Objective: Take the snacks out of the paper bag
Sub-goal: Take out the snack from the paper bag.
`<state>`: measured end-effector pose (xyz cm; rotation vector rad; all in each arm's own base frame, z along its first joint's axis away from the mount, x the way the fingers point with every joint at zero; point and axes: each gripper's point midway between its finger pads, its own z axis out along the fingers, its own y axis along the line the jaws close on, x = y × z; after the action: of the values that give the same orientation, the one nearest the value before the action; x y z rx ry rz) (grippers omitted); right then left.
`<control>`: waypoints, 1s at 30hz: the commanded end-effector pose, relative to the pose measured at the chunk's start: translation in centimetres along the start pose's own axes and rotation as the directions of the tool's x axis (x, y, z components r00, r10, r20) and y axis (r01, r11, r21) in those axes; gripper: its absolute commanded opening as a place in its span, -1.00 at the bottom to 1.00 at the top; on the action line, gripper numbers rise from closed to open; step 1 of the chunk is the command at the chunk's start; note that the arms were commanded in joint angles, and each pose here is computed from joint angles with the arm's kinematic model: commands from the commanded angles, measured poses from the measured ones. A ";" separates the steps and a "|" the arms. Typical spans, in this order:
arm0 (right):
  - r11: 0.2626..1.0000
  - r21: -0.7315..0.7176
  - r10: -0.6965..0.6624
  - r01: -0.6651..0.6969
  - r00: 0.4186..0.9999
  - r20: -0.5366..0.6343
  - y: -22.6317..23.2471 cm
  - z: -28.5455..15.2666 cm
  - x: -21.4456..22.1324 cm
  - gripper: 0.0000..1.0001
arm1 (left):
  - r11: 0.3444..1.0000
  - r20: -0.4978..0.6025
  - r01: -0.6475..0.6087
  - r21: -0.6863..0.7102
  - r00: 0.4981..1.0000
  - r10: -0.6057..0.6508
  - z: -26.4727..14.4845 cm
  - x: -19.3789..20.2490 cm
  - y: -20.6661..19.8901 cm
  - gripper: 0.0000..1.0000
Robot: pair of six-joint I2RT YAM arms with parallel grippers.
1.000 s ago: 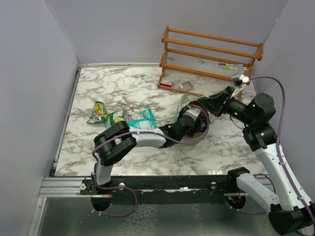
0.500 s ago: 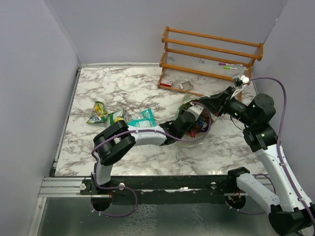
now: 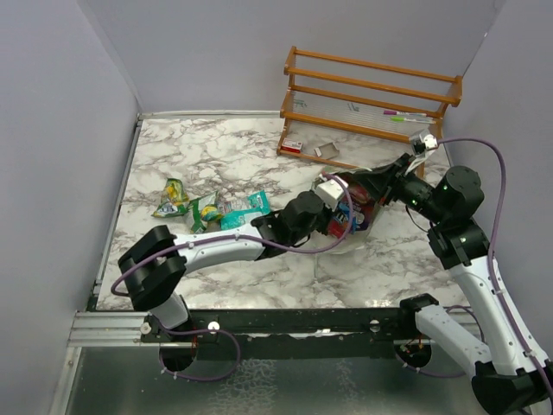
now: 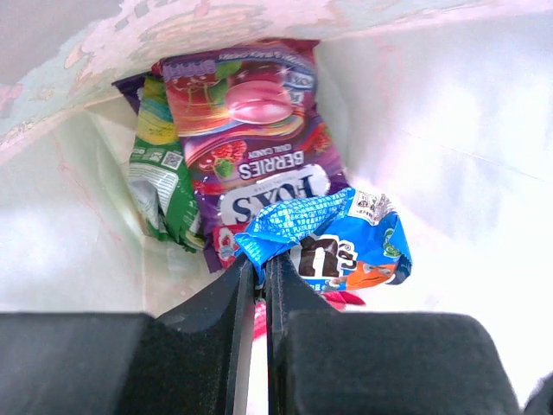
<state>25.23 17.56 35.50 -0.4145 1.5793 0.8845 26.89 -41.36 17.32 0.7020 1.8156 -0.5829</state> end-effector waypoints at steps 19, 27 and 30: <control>0.955 0.264 -0.115 0.132 0.990 -0.080 -5.1 -1.8 2.1 -0.85 | 0.981 0.205 -0.103 0.166 0.977 0.068 -14.8 -10.0 -0.3 -1.00; 0.934 0.320 -0.128 0.161 0.984 -0.121 -6.5 -2.5 3.8 -0.85 | 0.970 0.194 -0.140 -0.197 0.965 0.178 -18.6 -11.7 7.1 -1.00; 0.936 0.313 -0.133 0.163 0.985 -0.114 -6.3 -2.7 3.9 -0.85 | 0.845 0.124 -0.102 -0.525 0.973 0.194 -20.1 -10.1 13.1 -1.00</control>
<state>27.35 12.97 29.89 -0.3409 1.7281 0.5277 21.82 -28.34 33.26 0.6765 1.5661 -0.5025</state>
